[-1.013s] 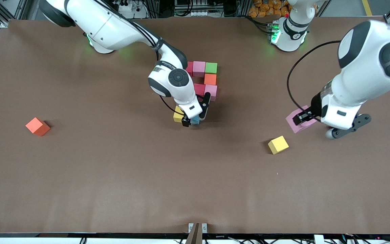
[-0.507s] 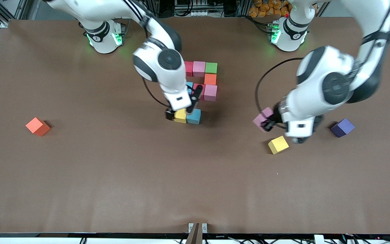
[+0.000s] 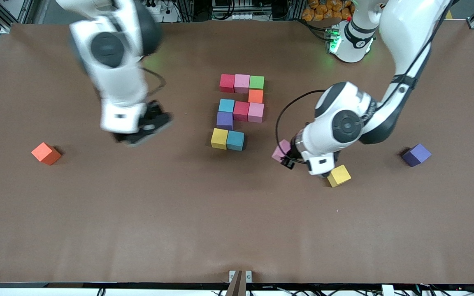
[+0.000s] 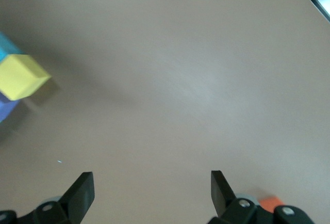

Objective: Form number 2 with 11 blocks
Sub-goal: 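Release cyan and withdraw the right gripper while the left gripper carries pink, then lower the pink cube beside the cyan cube with the left gripper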

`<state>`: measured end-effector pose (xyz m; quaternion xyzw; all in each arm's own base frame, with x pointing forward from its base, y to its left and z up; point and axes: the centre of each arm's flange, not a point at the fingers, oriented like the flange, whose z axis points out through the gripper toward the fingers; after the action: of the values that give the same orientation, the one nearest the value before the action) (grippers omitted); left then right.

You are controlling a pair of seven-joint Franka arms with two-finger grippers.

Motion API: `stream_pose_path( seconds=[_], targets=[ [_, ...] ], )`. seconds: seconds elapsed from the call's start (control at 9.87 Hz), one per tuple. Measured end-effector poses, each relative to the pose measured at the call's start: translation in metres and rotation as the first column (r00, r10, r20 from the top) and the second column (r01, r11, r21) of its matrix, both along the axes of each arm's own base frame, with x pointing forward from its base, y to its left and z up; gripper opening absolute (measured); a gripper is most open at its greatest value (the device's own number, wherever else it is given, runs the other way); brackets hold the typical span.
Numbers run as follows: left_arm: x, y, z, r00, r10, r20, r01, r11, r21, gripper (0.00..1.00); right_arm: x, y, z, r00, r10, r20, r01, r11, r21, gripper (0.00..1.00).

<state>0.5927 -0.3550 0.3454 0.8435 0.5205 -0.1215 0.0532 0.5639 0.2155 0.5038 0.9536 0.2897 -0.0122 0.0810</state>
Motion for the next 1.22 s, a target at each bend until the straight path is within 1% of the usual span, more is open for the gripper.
stream_pose_path(
  seconds=[0.2,0.3,0.41,0.51,0.61,0.71,0.81,0.91,1.01,1.22],
  targets=[
    [-0.006,-0.021,-0.024,0.997,0.079,-0.021,-0.079,0.997,-0.007,0.55,0.019,-0.091,0.017,0.989,-0.150,0.004,0.150,0.989,0.013,1.00],
    [-0.008,-0.030,-0.036,0.991,0.132,-0.032,-0.132,0.991,-0.008,0.55,0.020,-0.124,0.021,0.977,-0.211,-0.015,0.212,0.977,0.017,1.00],
    [-0.008,-0.034,-0.046,0.977,0.207,-0.047,-0.207,0.978,-0.004,0.55,0.018,-0.152,0.027,0.957,-0.284,-0.058,0.287,0.957,0.051,1.00],
    [-0.008,-0.035,-0.057,0.958,0.279,-0.068,-0.279,0.960,0.015,0.55,0.015,-0.180,0.038,0.931,-0.351,-0.098,0.360,0.928,0.098,1.00],
    [-0.011,-0.039,-0.066,0.942,0.327,-0.072,-0.324,0.945,0.046,0.55,0.014,-0.206,0.052,0.909,-0.402,-0.113,0.414,0.900,0.134,1.00],
    [-0.018,-0.047,-0.074,0.932,0.355,-0.066,-0.350,0.933,0.078,0.55,0.014,-0.221,0.060,0.896,-0.429,-0.113,0.443,0.884,0.150,1.00],
    [-0.026,-0.058,-0.080,0.930,0.363,-0.056,-0.357,0.929,0.100,0.55,0.012,-0.227,0.061,0.883,-0.450,-0.131,0.467,0.871,0.152,1.00],
    [-0.034,-0.068,-0.083,0.927,0.371,-0.052,-0.364,0.925,0.111,0.55,0.007,-0.229,0.058,0.867,-0.467,-0.176,0.492,0.859,0.142,1.00],
    [-0.037,-0.073,-0.084,0.918,0.393,-0.051,-0.385,0.916,0.117,0.55,0.003,-0.232,0.055,0.852,-0.480,-0.210,0.511,0.850,0.128,1.00],
    [-0.036,-0.071,-0.086,0.901,0.432,-0.050,-0.423,0.897,0.131,0.55,0.000,-0.245,0.053,0.834,-0.500,-0.234,0.537,0.833,0.134,1.00]
  ],
)
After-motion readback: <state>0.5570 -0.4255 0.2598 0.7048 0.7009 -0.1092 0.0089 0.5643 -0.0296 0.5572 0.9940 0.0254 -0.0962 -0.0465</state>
